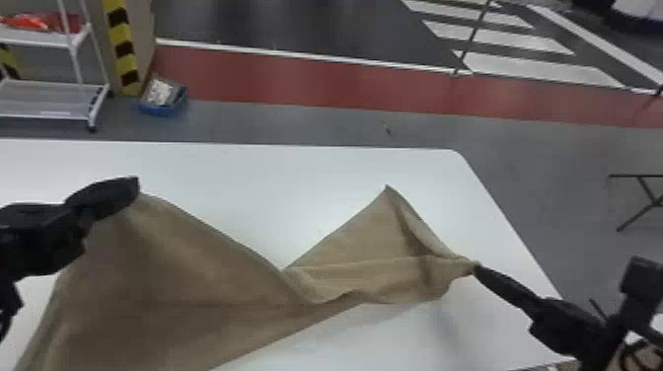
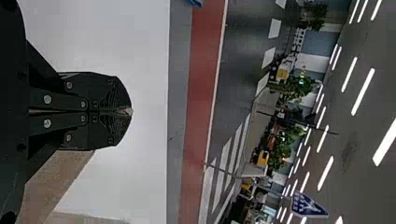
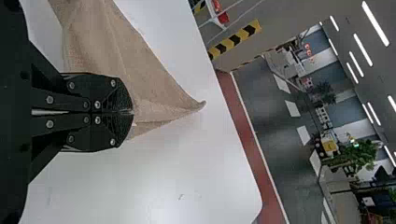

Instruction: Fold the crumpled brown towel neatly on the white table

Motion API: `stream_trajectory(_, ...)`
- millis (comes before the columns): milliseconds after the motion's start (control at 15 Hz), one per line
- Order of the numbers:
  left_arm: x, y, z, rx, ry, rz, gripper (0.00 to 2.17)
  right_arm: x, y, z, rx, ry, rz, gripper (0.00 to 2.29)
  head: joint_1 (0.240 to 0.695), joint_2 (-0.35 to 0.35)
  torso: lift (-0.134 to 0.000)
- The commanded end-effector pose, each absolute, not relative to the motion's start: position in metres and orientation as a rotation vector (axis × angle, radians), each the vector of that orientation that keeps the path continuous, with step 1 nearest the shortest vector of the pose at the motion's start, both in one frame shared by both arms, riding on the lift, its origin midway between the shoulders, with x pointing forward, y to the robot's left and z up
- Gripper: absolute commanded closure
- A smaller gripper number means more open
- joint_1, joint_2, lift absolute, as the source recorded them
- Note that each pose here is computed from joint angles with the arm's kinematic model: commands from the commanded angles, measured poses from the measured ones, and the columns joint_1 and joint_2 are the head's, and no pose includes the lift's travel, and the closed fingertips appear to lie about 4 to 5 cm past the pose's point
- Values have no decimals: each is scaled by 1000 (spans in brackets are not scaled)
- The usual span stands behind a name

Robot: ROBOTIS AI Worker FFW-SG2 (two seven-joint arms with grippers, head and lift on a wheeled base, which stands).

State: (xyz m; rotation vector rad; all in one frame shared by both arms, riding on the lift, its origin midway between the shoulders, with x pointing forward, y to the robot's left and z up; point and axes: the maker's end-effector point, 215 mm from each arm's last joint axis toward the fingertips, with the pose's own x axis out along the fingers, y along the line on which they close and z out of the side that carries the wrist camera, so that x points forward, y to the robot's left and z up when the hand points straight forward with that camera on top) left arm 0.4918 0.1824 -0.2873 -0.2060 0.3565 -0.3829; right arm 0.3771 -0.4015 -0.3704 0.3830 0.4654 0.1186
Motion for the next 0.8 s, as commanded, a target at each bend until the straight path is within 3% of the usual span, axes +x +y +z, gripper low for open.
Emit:
stream_trajectory(0,480,204,-248,-310,301,-411,1619,371,-432,-341,418,450,77,1798,695,-275,-124)
stream_trajectory(267,456,214,-221,-371,307,-478,1619,358,-442,-306,482,485,101,1798,695,-303,-124)
stream_trajectory(400,450,212,-211,-414,290,-523,1619,361,-437,-307,493,533,121,1798,695,-308,-124)
stream_trajectory(733,500,229,-221,-465,292,-493,1619,432,-403,-318,442,562,160,1798,695,-270,-124)
